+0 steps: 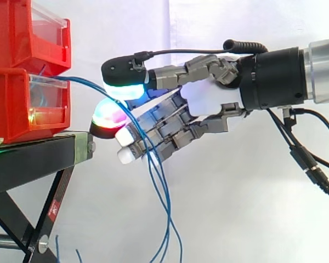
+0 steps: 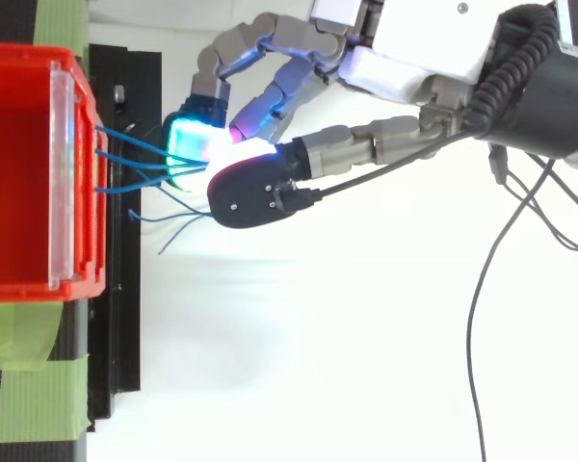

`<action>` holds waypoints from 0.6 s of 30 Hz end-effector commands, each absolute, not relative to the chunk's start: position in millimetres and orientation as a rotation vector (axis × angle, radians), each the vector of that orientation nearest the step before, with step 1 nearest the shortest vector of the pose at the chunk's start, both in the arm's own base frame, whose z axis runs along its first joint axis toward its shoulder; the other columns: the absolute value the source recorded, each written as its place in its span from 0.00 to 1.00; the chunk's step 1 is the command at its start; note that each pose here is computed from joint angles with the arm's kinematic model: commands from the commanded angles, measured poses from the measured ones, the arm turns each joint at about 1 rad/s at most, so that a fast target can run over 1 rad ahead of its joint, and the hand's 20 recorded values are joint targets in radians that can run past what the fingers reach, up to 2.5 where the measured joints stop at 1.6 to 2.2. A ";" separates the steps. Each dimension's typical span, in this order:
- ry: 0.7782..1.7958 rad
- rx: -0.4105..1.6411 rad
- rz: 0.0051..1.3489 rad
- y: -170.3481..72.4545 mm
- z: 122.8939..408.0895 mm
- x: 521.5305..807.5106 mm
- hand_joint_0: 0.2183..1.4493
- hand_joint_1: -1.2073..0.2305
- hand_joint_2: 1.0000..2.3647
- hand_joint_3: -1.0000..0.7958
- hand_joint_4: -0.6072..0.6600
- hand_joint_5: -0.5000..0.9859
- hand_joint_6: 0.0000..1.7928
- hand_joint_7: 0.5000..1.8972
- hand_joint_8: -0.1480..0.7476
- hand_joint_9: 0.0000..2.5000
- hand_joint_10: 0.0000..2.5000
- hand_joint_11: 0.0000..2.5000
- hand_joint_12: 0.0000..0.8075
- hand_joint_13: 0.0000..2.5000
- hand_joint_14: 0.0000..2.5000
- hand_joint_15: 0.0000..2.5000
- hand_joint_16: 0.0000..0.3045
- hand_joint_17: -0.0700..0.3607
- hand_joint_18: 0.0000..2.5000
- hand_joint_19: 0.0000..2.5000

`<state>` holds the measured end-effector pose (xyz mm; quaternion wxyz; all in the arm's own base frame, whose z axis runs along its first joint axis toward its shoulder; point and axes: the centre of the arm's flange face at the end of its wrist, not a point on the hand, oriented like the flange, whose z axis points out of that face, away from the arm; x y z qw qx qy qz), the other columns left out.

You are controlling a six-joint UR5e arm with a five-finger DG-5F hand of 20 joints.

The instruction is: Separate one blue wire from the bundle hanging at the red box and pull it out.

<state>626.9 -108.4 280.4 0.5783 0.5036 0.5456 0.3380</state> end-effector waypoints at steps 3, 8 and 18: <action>1.296 1.138 0.783 -110.5 292.6 623.5 0.27 0.37 0.01 0.38 0.63 0.24 0.46 0.29 0.59 0.39 0.01 0.23 0.57 0.34 0.00 0.17 0.18 0.44 0.34 0.20; 1.302 1.074 0.745 -111.8 311.3 619.1 0.28 0.36 0.01 0.40 0.62 0.24 0.46 0.31 0.59 0.39 0.01 0.23 0.56 0.34 0.00 0.17 0.17 0.44 0.34 0.20; 1.312 1.050 0.714 -112.4 312.6 618.3 0.29 0.34 0.01 0.45 0.57 0.24 0.49 0.29 0.58 0.39 0.01 0.24 0.55 0.34 0.01 0.17 0.17 0.44 0.35 0.20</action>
